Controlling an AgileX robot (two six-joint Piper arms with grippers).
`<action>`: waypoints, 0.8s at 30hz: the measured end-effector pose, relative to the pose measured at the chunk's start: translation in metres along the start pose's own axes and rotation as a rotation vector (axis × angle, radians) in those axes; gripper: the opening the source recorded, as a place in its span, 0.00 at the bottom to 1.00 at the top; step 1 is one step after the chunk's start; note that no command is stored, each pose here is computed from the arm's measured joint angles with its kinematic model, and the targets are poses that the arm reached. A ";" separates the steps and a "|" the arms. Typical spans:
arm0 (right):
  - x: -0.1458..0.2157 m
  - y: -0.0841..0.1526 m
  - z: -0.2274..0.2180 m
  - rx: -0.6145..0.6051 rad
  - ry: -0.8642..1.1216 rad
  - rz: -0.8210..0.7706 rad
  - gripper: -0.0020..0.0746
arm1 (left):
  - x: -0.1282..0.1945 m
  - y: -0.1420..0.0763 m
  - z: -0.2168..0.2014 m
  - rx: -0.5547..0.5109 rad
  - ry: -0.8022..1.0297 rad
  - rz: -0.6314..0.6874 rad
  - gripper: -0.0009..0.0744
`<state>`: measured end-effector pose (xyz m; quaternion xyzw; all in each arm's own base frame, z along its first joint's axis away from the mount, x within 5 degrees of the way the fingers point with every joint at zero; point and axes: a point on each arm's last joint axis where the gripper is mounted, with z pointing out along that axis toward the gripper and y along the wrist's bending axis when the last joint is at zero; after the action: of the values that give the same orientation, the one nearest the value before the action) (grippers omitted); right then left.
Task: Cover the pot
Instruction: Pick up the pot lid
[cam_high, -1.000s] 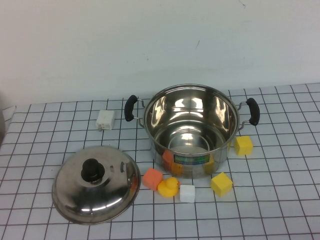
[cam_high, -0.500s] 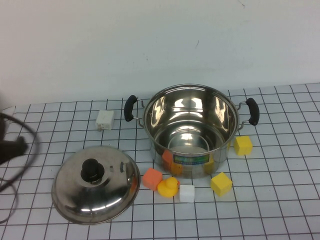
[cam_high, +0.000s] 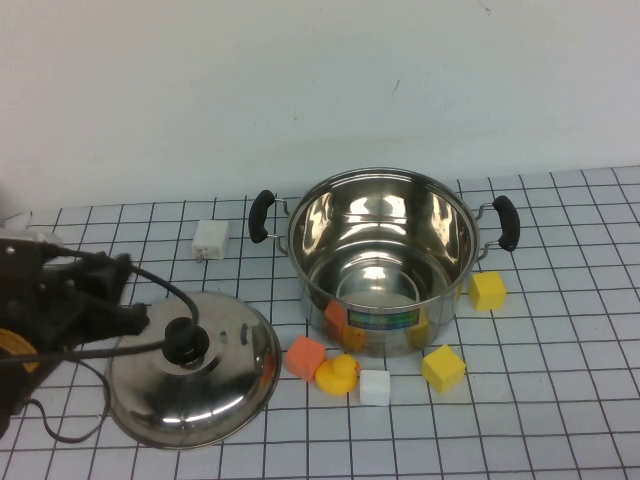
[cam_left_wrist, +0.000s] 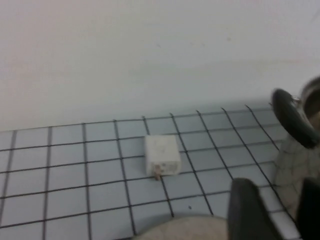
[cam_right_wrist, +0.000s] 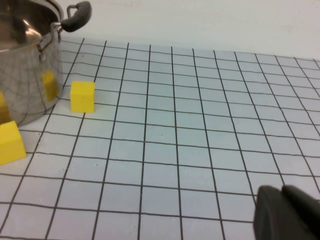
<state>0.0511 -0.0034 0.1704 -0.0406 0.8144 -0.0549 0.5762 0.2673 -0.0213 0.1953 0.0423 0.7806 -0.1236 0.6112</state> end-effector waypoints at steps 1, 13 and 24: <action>0.000 0.000 0.000 0.000 0.000 0.000 0.04 | 0.003 -0.001 0.002 0.021 0.008 0.017 0.33; 0.000 0.000 0.000 0.000 0.000 0.000 0.04 | 0.053 0.006 0.030 0.060 0.081 -0.003 0.74; 0.000 0.000 0.000 0.000 0.000 0.000 0.04 | 0.098 0.015 0.058 0.075 0.134 -0.016 0.74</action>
<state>0.0511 -0.0034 0.1704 -0.0406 0.8144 -0.0549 0.5762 0.3011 -0.0289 0.0860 0.0672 0.8150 -0.1545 0.5545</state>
